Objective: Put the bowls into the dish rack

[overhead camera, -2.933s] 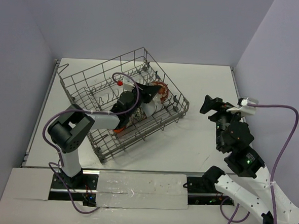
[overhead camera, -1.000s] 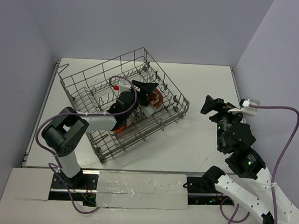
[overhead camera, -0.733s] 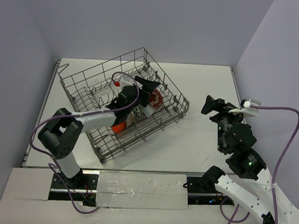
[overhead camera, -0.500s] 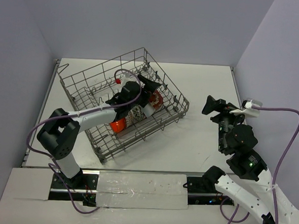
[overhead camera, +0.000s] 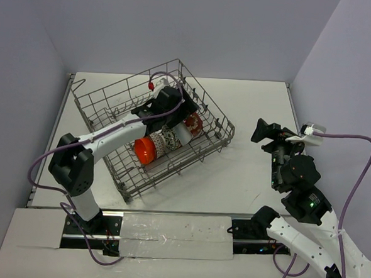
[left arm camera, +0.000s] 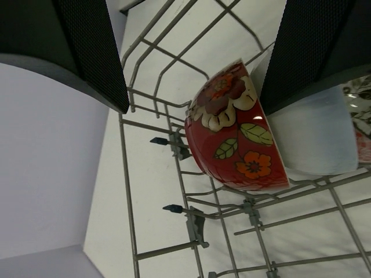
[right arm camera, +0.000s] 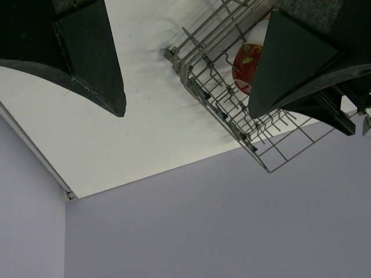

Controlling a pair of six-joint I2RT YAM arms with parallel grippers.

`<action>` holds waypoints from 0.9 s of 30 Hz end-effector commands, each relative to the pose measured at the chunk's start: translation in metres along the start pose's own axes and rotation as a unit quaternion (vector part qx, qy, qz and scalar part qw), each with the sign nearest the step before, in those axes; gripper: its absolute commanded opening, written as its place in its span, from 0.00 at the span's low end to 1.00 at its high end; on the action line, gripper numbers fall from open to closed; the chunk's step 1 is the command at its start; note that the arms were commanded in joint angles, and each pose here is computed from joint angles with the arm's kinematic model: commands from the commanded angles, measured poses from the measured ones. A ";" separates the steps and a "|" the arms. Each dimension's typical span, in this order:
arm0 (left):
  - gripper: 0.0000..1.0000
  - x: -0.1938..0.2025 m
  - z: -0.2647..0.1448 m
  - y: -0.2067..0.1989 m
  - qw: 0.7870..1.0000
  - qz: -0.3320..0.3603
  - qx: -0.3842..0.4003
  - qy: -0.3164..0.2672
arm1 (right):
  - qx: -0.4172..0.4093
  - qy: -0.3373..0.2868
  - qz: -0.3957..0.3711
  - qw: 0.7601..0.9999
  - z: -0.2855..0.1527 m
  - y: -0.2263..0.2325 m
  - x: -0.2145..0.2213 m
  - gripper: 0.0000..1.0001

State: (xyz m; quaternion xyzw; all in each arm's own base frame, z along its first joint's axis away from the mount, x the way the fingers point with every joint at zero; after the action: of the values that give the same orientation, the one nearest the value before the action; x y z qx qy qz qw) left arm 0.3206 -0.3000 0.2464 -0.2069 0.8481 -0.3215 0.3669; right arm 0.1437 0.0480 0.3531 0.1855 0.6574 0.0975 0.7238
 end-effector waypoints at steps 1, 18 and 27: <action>0.99 -0.019 -0.014 -0.016 0.999 0.035 -0.010 -0.028 | 0.002 -0.016 0.008 1.000 0.002 0.002 -0.005 0.93; 0.99 -0.037 -0.098 -0.034 0.962 0.220 0.058 -0.154 | 0.017 -0.022 0.006 1.000 0.003 0.002 -0.010 0.93; 0.99 -0.081 -0.195 -0.022 0.886 0.341 0.107 -0.296 | 0.027 -0.031 0.006 0.999 -0.002 -0.002 -0.025 0.94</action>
State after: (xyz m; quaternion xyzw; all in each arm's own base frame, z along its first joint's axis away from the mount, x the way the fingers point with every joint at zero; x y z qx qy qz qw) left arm 0.2371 -0.2178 0.3688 0.0088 0.7377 -0.2381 0.6316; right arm 0.1456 0.0467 0.3541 0.1857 0.6607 0.0780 0.7231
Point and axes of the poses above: each gripper's point midway between its finger pads, its own z axis out along the fingers, its own y axis along the line the jaws close on, x = y × z, the point moved 9 cm from there along -z, back along the fingers, and after that the axes turned 5 degrees about z, right-handed, at the moved point
